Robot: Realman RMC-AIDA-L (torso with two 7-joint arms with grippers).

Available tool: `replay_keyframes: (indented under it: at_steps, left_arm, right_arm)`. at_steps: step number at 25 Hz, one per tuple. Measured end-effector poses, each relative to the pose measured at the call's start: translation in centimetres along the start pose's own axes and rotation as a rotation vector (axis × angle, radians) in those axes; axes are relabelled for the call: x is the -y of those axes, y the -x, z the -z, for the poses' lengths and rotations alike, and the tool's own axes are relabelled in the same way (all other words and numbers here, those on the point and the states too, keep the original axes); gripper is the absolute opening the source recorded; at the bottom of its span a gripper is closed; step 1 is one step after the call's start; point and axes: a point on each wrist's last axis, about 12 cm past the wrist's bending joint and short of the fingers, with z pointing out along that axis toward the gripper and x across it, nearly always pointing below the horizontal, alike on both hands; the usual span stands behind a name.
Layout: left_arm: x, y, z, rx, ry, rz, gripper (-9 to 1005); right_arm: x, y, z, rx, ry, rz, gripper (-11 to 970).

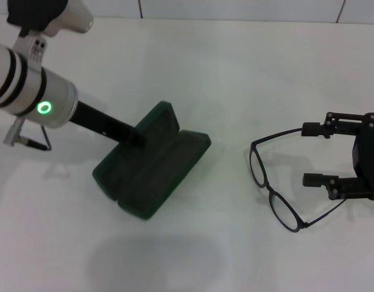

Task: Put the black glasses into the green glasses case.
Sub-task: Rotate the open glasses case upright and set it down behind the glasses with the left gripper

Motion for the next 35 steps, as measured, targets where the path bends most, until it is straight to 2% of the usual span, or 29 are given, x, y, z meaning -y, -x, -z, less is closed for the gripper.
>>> replay_keyframes:
  at_steps: [7,12,15,20,21,28,35]
  left_arm:
    - [-0.3,2.6,1.0,0.067,0.031,-0.203,206]
    - [-0.2,5.9,0.6,0.156,0.091,-0.546,206]
    - [0.8,9.0,-1.0,0.184,0.109,-0.756,206]
    - [3.6,12.5,-4.0,0.132,0.060,-0.898,205]
    - [4.5,12.9,-5.0,0.097,0.046,-0.946,205]
    - [5.8,12.5,-6.4,0.021,0.058,-1.042,206]
    - [6.2,12.7,-6.3,0.055,0.040,-1.021,206]
  right_arm:
    - [-0.3,0.1,-0.6,-0.013,0.048,0.019,693]
    - [-1.0,-0.3,-1.8,-0.020,0.107,0.024,692]
    - [-1.4,-0.6,-2.6,-0.028,0.130,0.019,691]
    - [-1.6,-1.2,-4.0,-0.048,0.133,0.011,689]
    - [-1.6,-1.4,-4.2,-0.057,0.131,0.010,689]
    - [-1.5,-1.4,-4.2,-0.060,0.125,0.013,687]
    - [-1.4,-1.4,-3.7,-0.067,0.114,0.008,685]
